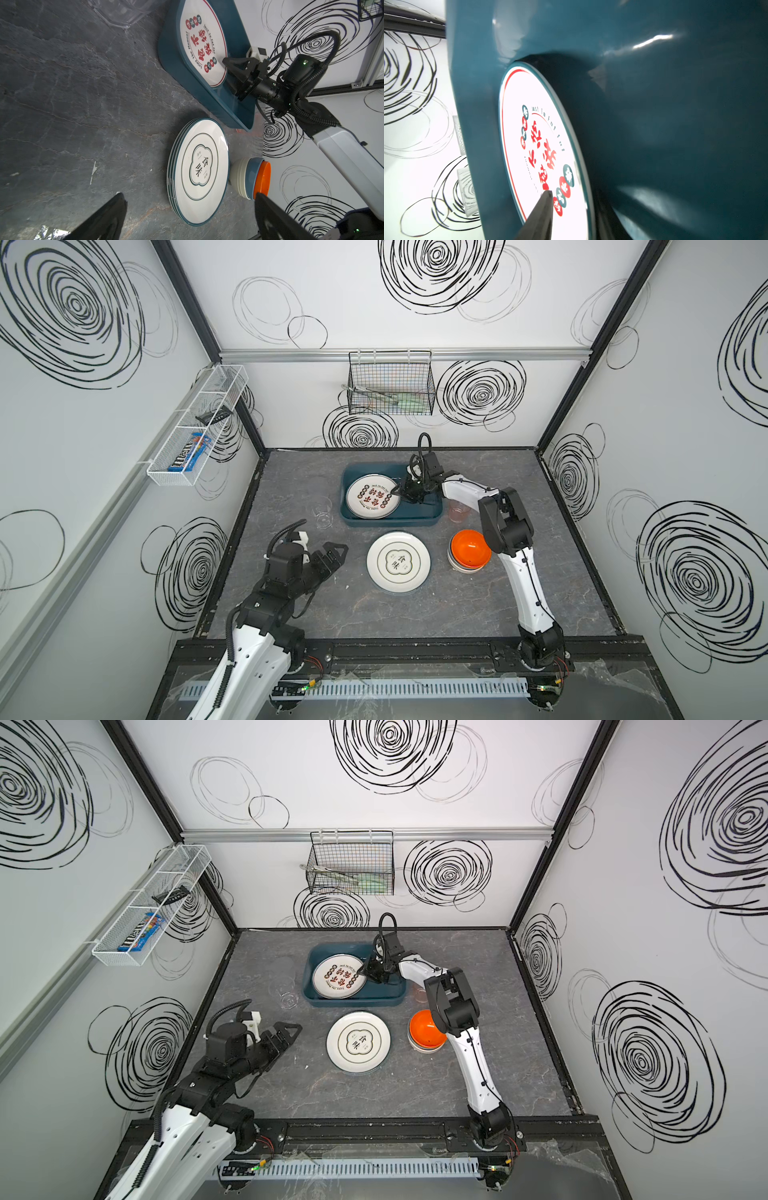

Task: Place the mixed dishes into the plastic bin
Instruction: 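Lower the printed plate into the teal bin and open the right gripper, then move the right gripper back to the remaining plate stack rim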

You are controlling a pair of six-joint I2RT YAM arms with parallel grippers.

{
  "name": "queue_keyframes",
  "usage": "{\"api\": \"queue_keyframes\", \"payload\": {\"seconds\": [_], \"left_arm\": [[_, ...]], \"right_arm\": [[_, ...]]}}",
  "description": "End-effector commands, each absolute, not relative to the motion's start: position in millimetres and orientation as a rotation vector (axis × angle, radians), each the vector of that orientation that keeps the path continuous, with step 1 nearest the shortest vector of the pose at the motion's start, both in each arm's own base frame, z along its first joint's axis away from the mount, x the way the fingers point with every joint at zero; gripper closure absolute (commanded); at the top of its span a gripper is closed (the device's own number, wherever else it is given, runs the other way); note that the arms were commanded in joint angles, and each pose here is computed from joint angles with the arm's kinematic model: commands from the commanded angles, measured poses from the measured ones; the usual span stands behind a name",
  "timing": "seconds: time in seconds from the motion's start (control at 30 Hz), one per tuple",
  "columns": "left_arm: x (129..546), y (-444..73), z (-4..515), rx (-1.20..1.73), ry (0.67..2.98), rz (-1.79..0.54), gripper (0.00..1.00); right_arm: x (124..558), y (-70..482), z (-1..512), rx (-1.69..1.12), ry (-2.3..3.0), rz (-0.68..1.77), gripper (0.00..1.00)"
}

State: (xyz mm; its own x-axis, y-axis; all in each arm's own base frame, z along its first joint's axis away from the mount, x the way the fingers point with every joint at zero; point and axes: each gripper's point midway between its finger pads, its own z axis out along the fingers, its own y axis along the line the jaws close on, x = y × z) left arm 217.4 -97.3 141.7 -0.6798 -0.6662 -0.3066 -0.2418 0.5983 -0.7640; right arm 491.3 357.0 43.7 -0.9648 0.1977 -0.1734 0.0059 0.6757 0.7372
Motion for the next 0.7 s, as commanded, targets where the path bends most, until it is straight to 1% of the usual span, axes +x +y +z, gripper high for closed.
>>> {"api": "queue_keyframes", "payload": {"seconds": [0.0, 0.17, 0.33, 0.53, 0.67], "left_arm": [[223.7, -100.6, 146.4, -0.692, 2.212, -0.986, 0.04], [224.8, -105.5, 142.5, -0.663, 2.238, -1.0, 0.06], [226.8, -112.6, 141.6, -0.609, 2.269, -1.007, 0.09], [226.4, -121.9, 134.8, -0.551, 2.315, -0.989, 0.12], [222.0, -133.2, 126.0, -0.497, 2.367, -0.975, 0.14]], "right_arm": [[495.8, 341.0, 77.1, 0.147, 2.619, 1.091, 0.63], [491.3, 321.3, 112.8, 0.09, 2.571, 0.972, 0.62], [472.0, 305.5, 144.7, 0.032, 2.532, 0.907, 0.6], [433.8, 289.3, 176.2, -0.07, 2.484, 0.883, 0.59], [404.5, 278.1, 178.6, -0.131, 2.511, 0.855, 0.59]]}}
